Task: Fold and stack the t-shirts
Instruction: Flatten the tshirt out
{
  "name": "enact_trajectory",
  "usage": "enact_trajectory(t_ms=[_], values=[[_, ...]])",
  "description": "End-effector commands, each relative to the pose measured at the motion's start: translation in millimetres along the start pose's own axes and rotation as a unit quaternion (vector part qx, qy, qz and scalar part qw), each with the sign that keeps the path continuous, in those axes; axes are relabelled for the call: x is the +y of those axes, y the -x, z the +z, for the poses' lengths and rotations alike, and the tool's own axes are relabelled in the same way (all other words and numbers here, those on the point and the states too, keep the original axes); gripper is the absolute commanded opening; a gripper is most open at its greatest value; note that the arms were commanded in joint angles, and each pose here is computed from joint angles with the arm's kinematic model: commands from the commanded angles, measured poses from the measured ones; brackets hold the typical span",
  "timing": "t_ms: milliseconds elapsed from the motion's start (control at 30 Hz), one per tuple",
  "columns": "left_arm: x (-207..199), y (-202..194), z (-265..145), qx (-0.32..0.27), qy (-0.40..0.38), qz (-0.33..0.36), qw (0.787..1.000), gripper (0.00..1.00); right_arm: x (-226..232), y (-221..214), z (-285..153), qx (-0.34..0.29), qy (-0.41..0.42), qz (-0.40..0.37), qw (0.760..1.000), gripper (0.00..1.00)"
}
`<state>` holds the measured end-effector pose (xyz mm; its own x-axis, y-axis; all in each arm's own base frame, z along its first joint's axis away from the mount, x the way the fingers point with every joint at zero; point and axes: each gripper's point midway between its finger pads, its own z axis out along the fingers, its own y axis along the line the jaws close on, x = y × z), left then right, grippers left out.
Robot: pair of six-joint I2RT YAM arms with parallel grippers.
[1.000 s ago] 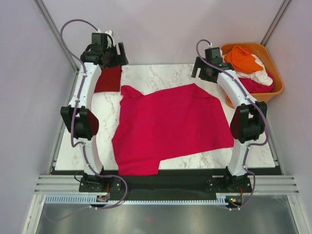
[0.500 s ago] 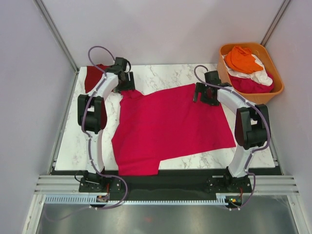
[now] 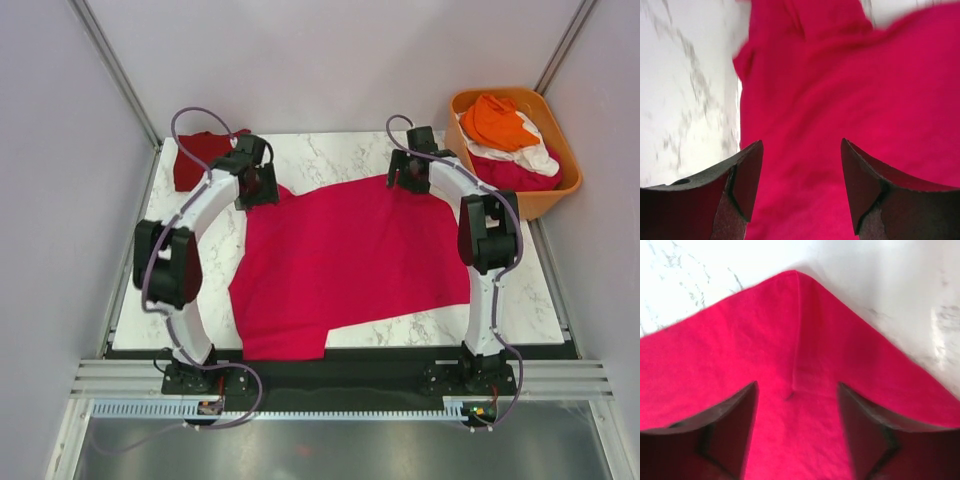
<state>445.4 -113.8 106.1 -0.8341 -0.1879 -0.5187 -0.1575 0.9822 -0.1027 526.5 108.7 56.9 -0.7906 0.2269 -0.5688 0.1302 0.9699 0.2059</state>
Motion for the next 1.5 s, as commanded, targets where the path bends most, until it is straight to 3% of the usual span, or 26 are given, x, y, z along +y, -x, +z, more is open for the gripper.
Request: enact_trajectory(t_ms=[0, 133, 167, 267, 300, 567, 700, 767, 1033, 1167, 1200, 1233, 1333, 1367, 1400, 1433, 1467], values=[[6.8, -41.0, -51.5, -0.011, -0.005, -0.005, 1.0, 0.71, 8.9, 14.1, 6.9, -0.004, -0.009, -0.021, 1.0, 0.68], [35.1, -116.1, -64.9, 0.03, 0.007, 0.016, 0.999, 0.71, 2.5, 0.9, 24.1, 0.016, -0.032, -0.036, 0.999, 0.56], [5.3, -102.9, -62.3, -0.008, -0.053, -0.08, 0.995, 0.7, 1.7, -0.8, 25.5, 0.017, -0.036, -0.039, 0.998, 0.56], [17.1, -138.9, -56.6, -0.001, -0.053, -0.096, 0.994, 0.69, -1.6, -3.2, 29.4, 0.019, -0.045, -0.038, 0.998, 0.47], [25.3, -155.4, -49.7, 0.011, -0.042, -0.098, 0.994, 0.68, -1.4, -3.5, 30.1, 0.019, -0.046, -0.038, 0.998, 0.39], [28.8, -191.3, -11.1, 0.05, -0.03, -0.128, 0.99, 0.59, -9.2, 1.8, 23.2, 0.01, -0.07, -0.037, 0.997, 0.11], [37.5, -200.1, -2.2, 0.057, -0.007, -0.128, 0.99, 0.5, -10.3, 0.8, 21.7, 0.011, -0.072, -0.038, 0.997, 0.06], [41.0, -203.7, -0.7, 0.057, -0.001, -0.129, 0.99, 0.34, -8.9, 0.2, 21.7, 0.012, -0.068, -0.038, 0.997, 0.0], [42.8, -204.9, -3.7, 0.054, -0.003, -0.13, 0.99, 0.34, -14.6, 47.0, -4.3, -0.038, -0.079, -0.03, 0.996, 0.0], [39.7, -193.1, -9.6, 0.037, -0.014, -0.136, 0.99, 0.34, -33.3, 79.2, -9.7, -0.064, -0.096, -0.017, 0.993, 0.07], [38.4, -186.3, -10.9, 0.025, -0.015, -0.146, 0.989, 0.13, -40.3, 88.5, -6.8, -0.07, -0.099, -0.011, 0.993, 0.08], [49.0, -191.5, -15.6, 0.034, 0.009, -0.145, 0.989, 0.02, -44.9, 92.3, -3.7, -0.071, -0.099, -0.006, 0.993, 0.09], [49.7, -185.0, -22.1, 0.028, 0.007, -0.142, 0.989, 0.02, -59.2, 113.2, 12.1, -0.09, -0.104, 0.007, 0.99, 0.13], [48.0, -180.9, -23.5, 0.025, 0.005, -0.141, 0.99, 0.02, -62.1, 125.6, 20.2, -0.104, -0.103, 0.011, 0.989, 0.27], [46.5, -179.4, -24.3, 0.026, 0.001, -0.135, 0.991, 0.02, -65.1, 132.3, 22.3, -0.112, -0.103, 0.017, 0.988, 0.55], [44.1, -179.8, -24.9, 0.032, -0.003, -0.13, 0.991, 0.02, -72.1, 139.7, 21.7, -0.119, -0.104, 0.025, 0.987, 0.95], [42.6, -178.2, -26.1, 0.035, -0.005, -0.127, 0.991, 0.04, -73.1, 144.6, 20.8, -0.125, -0.102, 0.03, 0.986, 0.98]])
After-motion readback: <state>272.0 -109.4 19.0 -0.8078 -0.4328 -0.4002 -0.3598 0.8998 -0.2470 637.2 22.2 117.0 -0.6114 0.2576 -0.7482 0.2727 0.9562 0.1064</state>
